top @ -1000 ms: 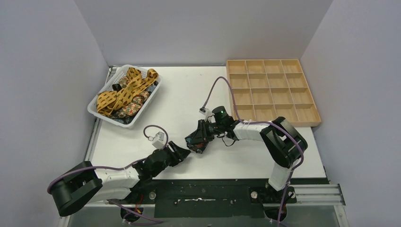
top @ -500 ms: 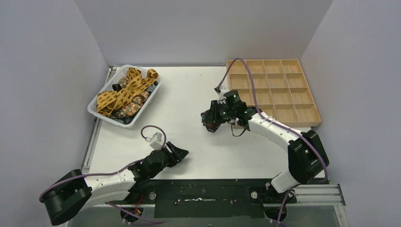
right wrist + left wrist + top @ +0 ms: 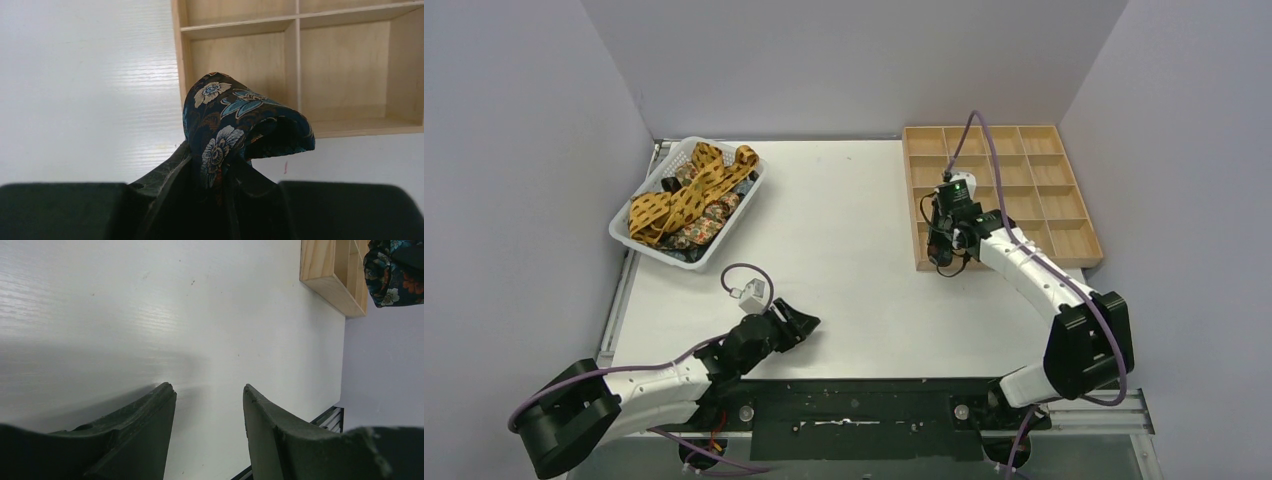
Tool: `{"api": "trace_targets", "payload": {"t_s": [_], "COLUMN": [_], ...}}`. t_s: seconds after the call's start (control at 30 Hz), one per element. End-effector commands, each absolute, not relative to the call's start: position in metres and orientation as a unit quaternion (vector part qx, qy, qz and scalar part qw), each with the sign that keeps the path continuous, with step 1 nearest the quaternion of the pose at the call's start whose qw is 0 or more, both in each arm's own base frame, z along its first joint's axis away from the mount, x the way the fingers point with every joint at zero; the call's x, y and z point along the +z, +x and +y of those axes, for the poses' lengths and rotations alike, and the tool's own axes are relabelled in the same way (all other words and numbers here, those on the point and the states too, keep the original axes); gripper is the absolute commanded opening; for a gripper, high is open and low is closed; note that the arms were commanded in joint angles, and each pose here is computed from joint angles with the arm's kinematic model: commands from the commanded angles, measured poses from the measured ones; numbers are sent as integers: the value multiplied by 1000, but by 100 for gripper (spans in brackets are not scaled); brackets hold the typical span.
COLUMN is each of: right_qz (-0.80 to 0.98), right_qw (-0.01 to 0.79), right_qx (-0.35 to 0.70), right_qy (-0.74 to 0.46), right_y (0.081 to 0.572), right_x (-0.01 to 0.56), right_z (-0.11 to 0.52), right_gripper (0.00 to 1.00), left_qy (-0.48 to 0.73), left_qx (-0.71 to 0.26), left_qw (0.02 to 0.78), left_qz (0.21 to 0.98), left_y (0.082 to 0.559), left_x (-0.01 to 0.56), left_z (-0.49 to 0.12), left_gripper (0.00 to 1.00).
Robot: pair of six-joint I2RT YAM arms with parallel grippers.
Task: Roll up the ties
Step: Pick up the tie at the center of the board, then place the tie in the storage box.
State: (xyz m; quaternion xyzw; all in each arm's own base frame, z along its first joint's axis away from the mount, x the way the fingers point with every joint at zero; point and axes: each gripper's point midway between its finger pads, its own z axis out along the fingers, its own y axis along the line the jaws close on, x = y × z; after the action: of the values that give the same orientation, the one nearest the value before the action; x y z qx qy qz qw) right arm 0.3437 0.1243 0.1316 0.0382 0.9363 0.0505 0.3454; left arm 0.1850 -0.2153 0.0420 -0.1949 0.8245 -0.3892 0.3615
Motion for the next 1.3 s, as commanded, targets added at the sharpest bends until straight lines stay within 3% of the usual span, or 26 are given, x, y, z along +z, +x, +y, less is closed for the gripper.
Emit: {"api": "trace_targets", "payload": {"t_s": [0.0, 0.67, 1.1, 1.27], "right_qz": [934, 960, 939, 941], "right_qw": [353, 271, 306, 299], "right_qx": [-8, -9, -126, -133], "right_qy": [50, 69, 91, 88], "right_y": [358, 416, 417, 414], "right_x": [136, 64, 42, 27], "right_z": [104, 99, 87, 95], "right_gripper": [0, 0, 0, 8], "left_qy": [-188, -197, -202, -199], "left_qx": [-409, -411, -406, -404], "left_qw": [367, 366, 364, 362], "left_qz": [814, 812, 813, 816], "left_y": [191, 196, 197, 196], "left_x": [57, 62, 58, 56], "left_z": [-223, -216, -212, -212], "left_gripper": [50, 50, 50, 50]}}
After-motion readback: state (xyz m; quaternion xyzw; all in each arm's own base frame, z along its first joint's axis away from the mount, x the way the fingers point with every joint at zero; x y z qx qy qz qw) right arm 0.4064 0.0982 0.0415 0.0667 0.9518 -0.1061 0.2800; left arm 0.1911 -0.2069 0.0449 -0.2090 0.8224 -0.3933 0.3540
